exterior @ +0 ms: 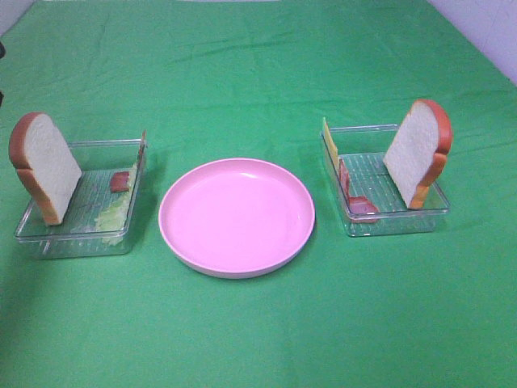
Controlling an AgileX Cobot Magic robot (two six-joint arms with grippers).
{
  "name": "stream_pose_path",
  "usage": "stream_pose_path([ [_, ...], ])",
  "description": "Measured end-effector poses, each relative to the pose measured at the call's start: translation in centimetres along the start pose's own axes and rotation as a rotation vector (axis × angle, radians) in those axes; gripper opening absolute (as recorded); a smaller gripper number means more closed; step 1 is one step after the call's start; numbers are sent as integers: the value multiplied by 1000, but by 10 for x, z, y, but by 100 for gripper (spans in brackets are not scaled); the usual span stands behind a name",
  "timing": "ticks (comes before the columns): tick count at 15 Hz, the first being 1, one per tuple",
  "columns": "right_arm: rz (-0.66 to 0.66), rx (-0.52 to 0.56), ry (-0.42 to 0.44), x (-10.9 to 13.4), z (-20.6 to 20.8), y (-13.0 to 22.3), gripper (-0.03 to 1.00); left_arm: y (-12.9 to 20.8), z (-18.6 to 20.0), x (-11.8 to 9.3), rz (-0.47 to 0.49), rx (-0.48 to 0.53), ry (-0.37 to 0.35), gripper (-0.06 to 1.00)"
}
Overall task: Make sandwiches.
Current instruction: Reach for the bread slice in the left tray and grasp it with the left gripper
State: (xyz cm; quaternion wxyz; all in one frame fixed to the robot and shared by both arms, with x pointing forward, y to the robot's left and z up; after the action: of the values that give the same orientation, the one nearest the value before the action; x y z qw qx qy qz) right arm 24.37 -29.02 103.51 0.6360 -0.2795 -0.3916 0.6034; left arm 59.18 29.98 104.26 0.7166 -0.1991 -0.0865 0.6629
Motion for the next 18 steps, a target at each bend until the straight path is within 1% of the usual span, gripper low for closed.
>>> stream_pose_path([
  [2,0,0,0,0,0,0,67,-14,-18,0,-12,20,3,74],
  [5,0,0,0,0,0,0,67,-33,-52,-12,-67,65,13,74],
  [6,0,0,0,0,0,0,67,-36,-61,-16,-87,90,12,74],
  [9,0,0,0,0,0,0,67,-37,-79,-18,-96,145,13,74],
  [10,0,0,0,0,0,0,67,-34,-92,-15,-72,183,-4,74],
  [12,0,0,-1,0,0,0,67,-32,-97,-12,-70,198,-28,73],
  [14,0,0,-1,0,0,0,67,-33,-98,-11,-75,190,-39,69],
  [18,0,0,-1,0,0,0,67,-34,-98,-11,-77,186,-42,51],
])
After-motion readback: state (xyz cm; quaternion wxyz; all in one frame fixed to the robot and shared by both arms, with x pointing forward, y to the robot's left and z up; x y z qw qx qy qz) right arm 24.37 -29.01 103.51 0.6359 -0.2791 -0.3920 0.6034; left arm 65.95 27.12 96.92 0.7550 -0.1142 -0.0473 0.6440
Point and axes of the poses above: a point on each arm's last joint axis where the gripper is mounted, z pointing back along that axis away from the gripper, x along the wrist's bending axis when the last joint is at zero, y = z × x, the point moved 2 cm from there along -z, pointing out along that axis toward the gripper, and after that the axes turned 10 degrees about -z, right-handed, at the moved point
